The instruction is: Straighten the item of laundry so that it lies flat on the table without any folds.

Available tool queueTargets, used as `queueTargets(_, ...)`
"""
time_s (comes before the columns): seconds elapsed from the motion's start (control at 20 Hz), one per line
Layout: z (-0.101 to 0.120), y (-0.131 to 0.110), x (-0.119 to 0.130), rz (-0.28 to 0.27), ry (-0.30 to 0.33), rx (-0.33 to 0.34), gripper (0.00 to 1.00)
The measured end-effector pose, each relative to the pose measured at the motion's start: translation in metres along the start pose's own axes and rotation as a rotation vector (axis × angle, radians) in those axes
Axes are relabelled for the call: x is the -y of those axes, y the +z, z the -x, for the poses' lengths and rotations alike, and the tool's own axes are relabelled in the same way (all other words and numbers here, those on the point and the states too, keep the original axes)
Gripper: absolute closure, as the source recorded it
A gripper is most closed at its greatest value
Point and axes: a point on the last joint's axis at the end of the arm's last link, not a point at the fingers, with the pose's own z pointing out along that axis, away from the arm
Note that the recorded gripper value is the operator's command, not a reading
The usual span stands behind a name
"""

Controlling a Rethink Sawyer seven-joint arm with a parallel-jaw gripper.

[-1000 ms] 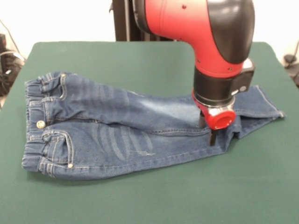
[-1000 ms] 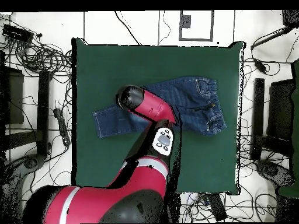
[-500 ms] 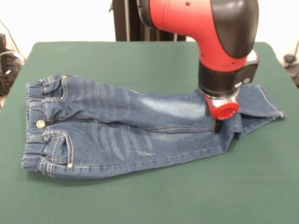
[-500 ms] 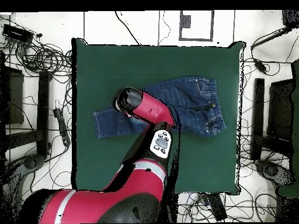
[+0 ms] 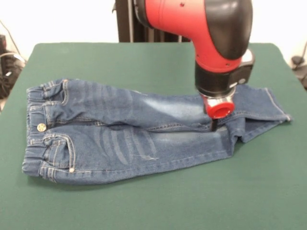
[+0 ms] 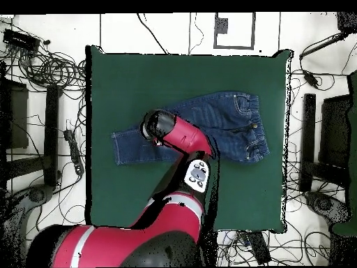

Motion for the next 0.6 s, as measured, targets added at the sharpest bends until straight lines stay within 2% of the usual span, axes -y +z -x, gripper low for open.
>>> queueTargets(0.6,0.0073,0.0000,-0.0021,0.008,0.029,-0.050,0.00)
